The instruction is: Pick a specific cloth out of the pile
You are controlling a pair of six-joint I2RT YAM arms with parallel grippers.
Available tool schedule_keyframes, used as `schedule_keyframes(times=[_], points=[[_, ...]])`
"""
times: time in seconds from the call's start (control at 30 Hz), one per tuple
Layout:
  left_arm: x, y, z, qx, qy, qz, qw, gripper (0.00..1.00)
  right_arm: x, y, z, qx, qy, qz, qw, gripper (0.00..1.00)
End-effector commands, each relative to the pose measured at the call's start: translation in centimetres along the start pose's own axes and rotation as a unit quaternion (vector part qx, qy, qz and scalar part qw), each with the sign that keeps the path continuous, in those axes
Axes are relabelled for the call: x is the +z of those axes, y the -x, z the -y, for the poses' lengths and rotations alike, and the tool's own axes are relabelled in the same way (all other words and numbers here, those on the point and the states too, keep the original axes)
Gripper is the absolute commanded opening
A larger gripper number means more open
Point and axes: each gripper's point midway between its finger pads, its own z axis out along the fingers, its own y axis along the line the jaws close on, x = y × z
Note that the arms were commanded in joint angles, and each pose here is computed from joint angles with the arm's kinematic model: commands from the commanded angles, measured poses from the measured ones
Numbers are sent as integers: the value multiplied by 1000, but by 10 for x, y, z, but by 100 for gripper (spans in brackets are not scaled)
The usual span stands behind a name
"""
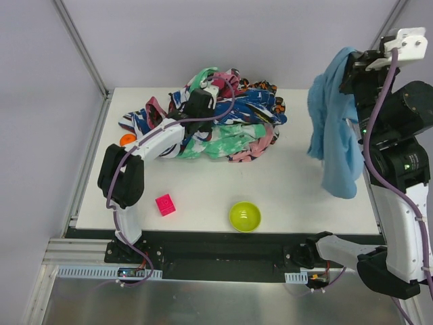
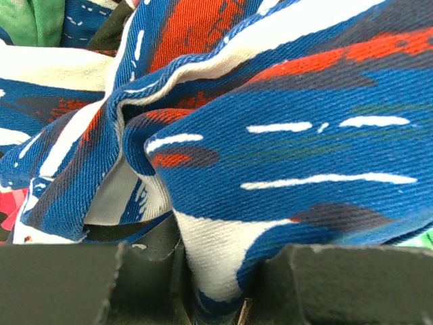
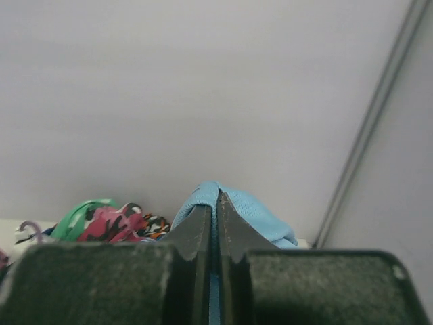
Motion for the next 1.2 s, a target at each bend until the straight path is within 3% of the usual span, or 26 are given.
schedule_keyframes(times=[0.0, 0.07, 0.2, 0.33, 0.6, 0.73, 0.97, 1.17], points=[[-9, 6, 22, -10, -34, 9, 999, 0, -3, 25, 43, -32, -95, 26, 995, 0], [-17, 7, 33, 3, -45, 11, 999, 18, -2, 16, 51, -42, -109, 15, 993, 0], [-43, 12, 60, 41, -67, 28, 997, 67, 2, -16, 68, -50, -137, -19, 989, 0], [-80, 21, 86, 60, -95, 52, 992, 99, 3, -49, 83, -42, -161, -51, 985, 0], [-148, 20, 107, 41, -170, 72, 982, 99, -5, -88, 94, -13, -168, -75, 983, 0], [-173, 16, 98, 19, -164, 84, 983, 99, -12, -100, 103, -11, -183, -86, 979, 0], [-183, -24, 39, -68, -36, 77, 994, 99, -35, -147, 121, -15, -224, -129, 966, 1], [-190, -72, 7, -147, 32, 53, 987, 99, -46, -198, 131, 3, -247, -176, 953, 0]])
